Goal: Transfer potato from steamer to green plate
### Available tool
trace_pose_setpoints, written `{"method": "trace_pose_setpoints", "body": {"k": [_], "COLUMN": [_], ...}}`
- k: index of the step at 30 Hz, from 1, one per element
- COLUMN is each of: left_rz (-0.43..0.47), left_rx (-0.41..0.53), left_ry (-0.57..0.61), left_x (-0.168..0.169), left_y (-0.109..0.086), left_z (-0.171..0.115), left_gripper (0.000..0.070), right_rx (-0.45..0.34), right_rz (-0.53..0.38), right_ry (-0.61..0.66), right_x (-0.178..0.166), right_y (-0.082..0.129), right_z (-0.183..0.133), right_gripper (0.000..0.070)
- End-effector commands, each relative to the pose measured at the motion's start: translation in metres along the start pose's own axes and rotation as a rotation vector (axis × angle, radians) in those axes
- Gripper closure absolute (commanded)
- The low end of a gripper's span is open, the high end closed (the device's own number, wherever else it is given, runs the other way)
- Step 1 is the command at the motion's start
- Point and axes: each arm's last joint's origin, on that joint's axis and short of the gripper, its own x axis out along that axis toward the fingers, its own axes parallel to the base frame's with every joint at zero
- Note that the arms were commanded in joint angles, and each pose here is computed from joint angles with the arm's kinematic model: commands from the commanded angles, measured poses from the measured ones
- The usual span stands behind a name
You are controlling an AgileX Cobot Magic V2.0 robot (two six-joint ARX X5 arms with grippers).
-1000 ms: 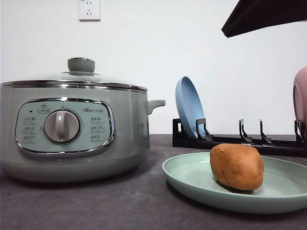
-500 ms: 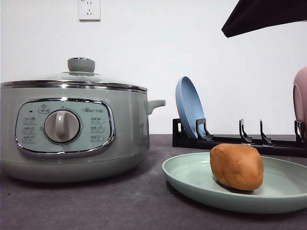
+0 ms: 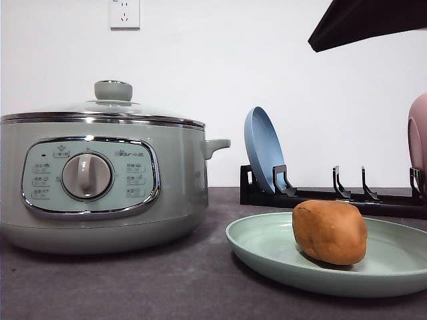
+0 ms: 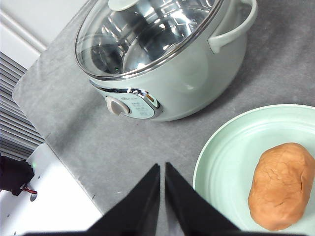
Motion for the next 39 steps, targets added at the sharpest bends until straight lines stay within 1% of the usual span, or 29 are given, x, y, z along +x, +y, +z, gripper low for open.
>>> {"method": "trace_pose_setpoints", "body": {"k": [1, 5, 11, 14, 17, 23, 29, 32, 39], "left_rz": [0.016, 0.029, 0.020, 0.015, 0.011, 0.005, -0.004, -0.008, -0.007], "left_rx": [0.015, 0.018, -0.006, -0.020, -0.030, -0.037, -0.040, -0.041, -0.041], "left_ry": [0.010, 0.075, 0.176, 0.222, 0.261, 0.313, 0.377, 0.404, 0.400], "left_x": [-0.006, -0.019, -0.030, -0.033, -0.036, -0.041, -0.046, -0.046, -0.046], "left_y": [-0.002, -0.007, -0.016, -0.020, -0.023, -0.027, -0.030, -0.030, -0.030], "left_z": [-0.019, -0.067, -0.132, -0.159, -0.179, -0.206, -0.224, -0.228, -0.228], "left_gripper": [0.0677, 0.0677, 0.0677, 0.0677, 0.0677, 0.0677, 0.0677, 0.0677, 0.0677], "right_rx": [-0.021, -0.022, -0.022, -0.022, -0.022, -0.022, -0.022, -0.022, -0.022], "right_rz": [0.014, 0.014, 0.014, 0.014, 0.014, 0.014, 0.014, 0.014, 0.014], "right_ry": [-0.019, -0.020, -0.020, -0.020, -0.020, -0.020, -0.020, -0.020, -0.020], "right_x": [-0.001, -0.001, -0.001, -0.001, -0.001, -0.001, -0.001, -0.001, -0.001], "right_y": [0.003, 0.003, 0.003, 0.003, 0.003, 0.003, 0.003, 0.003, 0.003], "right_z": [0.005, 0.005, 0.005, 0.005, 0.005, 0.005, 0.005, 0.005, 0.005], "right_gripper": [0.0696, 0.0696, 0.0696, 0.0696, 0.0696, 0.0696, 0.0696, 0.0696, 0.0696]}}
